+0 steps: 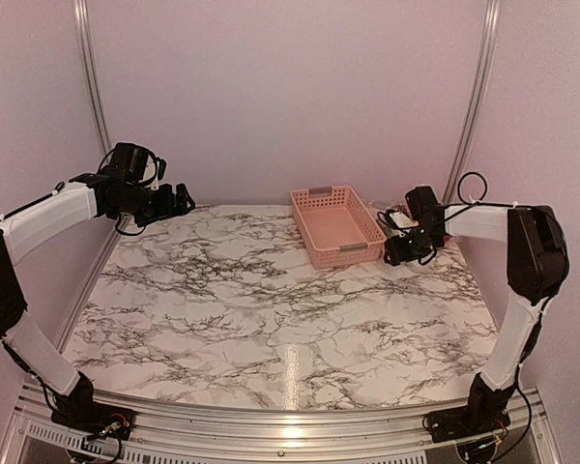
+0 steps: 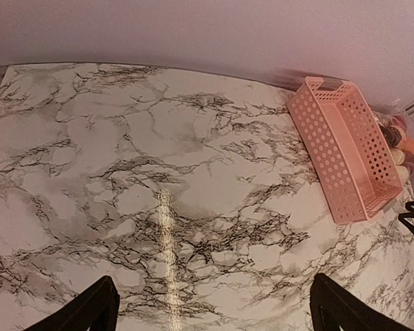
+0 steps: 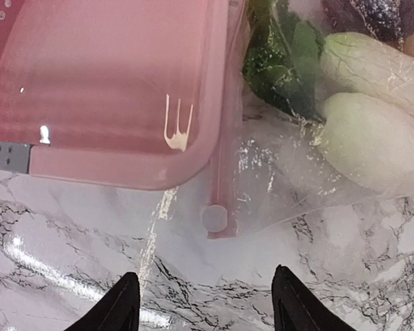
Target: Open the zip-top bag and remove the fake food
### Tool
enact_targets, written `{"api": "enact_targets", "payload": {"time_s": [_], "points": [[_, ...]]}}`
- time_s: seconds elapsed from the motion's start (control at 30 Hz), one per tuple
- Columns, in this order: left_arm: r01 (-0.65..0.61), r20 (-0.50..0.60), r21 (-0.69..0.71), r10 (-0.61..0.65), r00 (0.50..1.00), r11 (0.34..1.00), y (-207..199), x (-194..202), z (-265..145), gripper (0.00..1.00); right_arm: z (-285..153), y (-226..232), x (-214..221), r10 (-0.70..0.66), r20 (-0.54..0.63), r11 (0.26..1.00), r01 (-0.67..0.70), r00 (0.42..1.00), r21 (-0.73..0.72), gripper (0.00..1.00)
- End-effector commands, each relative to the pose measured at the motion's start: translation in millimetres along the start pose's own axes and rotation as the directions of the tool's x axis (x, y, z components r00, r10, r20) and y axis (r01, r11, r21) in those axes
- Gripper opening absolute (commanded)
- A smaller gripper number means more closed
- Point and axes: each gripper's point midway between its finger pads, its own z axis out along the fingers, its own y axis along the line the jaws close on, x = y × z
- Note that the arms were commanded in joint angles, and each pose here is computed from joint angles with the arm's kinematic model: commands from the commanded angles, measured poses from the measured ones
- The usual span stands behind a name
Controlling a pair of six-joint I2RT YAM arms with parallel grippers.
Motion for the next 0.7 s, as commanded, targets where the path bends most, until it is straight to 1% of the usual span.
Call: {"api": "enact_targets", "payload": {"time_s": [0.0, 0.27, 0.4, 0.47, 0.53, 0.6, 0.67], "points": [[-0.009, -0.002, 0.009, 0.009, 1.000, 1.000, 2, 2, -7, 0.99, 11, -16, -15, -0.023, 0.056, 0.994, 0.017, 0.998, 0.108, 0.65], [0.004, 0.003, 0.016, -0.004, 1.000, 1.000, 3, 0, -9, 0.99, 50, -13, -30, -0.034, 0.042, 0.988, 0.027, 0.999, 0.152, 0.68], [0.008, 0.001, 0.013, -0.008, 1.000, 1.000, 4, 1, -10, 0.99, 61, -16, -39, -0.067, 0.030, 0.971, 0.058, 0.997, 0.232, 0.71], [0.010, -0.001, 0.009, -0.010, 1.000, 1.000, 6, 2, -11, 0.99, 68, -22, -40, -0.073, 0.009, 0.959, 0.067, 0.997, 0.275, 0.71], [0.012, -0.005, 0.001, -0.012, 1.000, 1.000, 8, 3, -12, 0.99, 73, -31, -39, -0.062, -0.019, 0.944, 0.065, 0.998, 0.325, 0.68], [0.013, -0.005, -0.002, -0.013, 1.000, 1.000, 10, 2, -13, 0.99, 74, -40, -38, -0.058, -0.035, 0.923, 0.067, 0.998, 0.380, 0.62], [0.013, -0.003, -0.004, -0.013, 1.000, 1.000, 10, 1, -14, 0.99, 70, -48, -39, -0.049, -0.035, 0.908, 0.059, 0.998, 0.414, 0.51]]}}
